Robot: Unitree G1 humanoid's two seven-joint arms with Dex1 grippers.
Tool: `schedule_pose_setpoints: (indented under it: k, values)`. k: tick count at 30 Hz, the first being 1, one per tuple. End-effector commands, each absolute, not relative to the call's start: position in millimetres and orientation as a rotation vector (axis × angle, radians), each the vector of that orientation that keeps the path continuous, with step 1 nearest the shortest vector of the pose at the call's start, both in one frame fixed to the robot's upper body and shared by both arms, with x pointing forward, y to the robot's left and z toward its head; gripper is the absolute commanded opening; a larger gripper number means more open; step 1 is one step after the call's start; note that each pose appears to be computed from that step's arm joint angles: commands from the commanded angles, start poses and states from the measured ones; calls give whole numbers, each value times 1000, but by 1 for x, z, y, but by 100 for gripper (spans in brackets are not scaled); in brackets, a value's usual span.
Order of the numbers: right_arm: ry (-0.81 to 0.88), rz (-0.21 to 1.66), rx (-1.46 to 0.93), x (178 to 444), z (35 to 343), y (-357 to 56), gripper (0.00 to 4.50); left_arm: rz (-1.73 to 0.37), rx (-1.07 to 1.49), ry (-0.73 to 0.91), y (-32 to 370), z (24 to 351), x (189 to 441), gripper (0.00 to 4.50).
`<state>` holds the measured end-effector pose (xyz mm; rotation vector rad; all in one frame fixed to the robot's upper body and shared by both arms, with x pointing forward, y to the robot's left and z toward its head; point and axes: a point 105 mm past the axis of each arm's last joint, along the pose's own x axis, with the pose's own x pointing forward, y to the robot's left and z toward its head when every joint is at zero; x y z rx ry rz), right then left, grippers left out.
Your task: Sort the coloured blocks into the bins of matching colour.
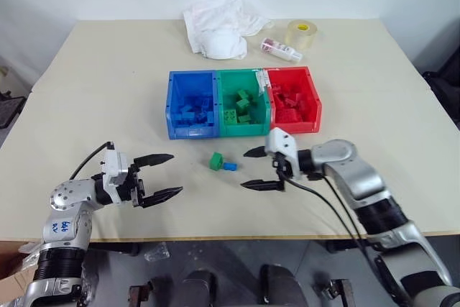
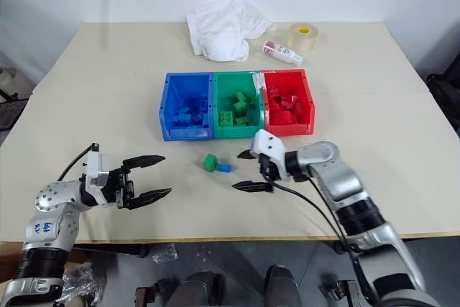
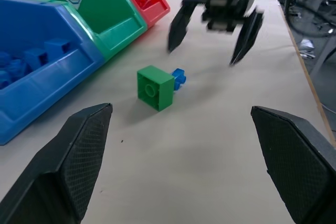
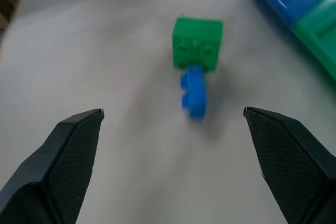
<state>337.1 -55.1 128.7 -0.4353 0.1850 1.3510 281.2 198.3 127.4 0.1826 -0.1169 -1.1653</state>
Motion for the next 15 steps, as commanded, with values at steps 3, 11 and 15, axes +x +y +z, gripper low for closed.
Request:
schedule_pose_setpoints:
  k: [3, 11, 15]
  values:
    - [131, 1319, -460, 354, 129, -32, 410, -1150, 184, -159, 196, 134, 273, 450]
    - [81, 1331, -485, 351, 141, -28, 148, -1126, 182, -153, 200, 133, 267, 450]
    - [41, 1335, -495, 347, 155, -31, 9, -1124, 181, -153, 200, 132, 267, 450]
